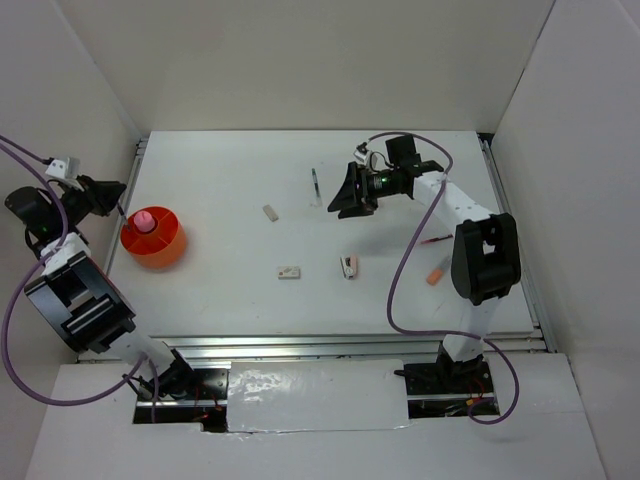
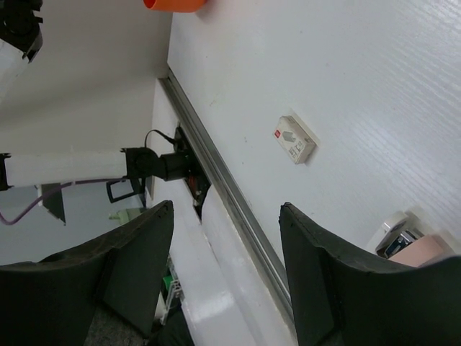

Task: Sort the stationery into containers
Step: Place the pen in the storage box.

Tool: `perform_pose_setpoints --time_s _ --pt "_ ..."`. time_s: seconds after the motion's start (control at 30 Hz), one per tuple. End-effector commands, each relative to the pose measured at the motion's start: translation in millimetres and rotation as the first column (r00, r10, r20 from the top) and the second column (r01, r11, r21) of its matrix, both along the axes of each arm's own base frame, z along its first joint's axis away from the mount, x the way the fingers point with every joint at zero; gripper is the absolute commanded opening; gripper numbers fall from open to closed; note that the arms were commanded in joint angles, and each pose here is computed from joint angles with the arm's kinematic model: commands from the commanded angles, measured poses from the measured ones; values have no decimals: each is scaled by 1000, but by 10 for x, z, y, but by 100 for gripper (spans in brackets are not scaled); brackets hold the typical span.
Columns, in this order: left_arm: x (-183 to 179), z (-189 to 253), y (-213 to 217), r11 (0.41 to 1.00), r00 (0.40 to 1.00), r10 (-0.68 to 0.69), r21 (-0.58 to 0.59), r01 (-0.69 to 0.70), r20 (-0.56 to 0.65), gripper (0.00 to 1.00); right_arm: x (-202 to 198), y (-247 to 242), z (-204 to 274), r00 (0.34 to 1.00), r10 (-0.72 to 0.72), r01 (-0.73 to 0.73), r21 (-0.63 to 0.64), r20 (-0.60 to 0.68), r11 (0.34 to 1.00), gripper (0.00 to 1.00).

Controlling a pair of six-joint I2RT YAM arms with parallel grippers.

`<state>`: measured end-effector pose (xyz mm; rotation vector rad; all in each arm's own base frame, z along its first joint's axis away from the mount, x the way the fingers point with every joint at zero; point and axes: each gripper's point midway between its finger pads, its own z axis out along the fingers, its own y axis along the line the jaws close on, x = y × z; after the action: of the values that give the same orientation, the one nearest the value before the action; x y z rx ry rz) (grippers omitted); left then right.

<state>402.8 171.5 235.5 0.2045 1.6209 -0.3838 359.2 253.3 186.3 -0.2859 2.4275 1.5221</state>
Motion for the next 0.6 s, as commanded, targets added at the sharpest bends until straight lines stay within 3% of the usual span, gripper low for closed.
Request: perform_pose_setpoints --time_s 0.0,0.1,0.27,0.57 --pt "26 42 25 999 999 -6 45 4 39 29 118 17 98 998 5 -5 -6 60 1000 68" --pt "-10 -47 0 999 1000 -4 48 3 20 43 175 4 110 997 3 -1 -31 80 1000 67" --pt "-46 -69 -28 997 1000 -4 73 4 5 54 383 -107 103 987 -40 61 -134 155 989 67" --pt "-1 323 9 992 999 36 120 -37 14 56 1013 -244 39 920 -93 240 -360 381 902 65"
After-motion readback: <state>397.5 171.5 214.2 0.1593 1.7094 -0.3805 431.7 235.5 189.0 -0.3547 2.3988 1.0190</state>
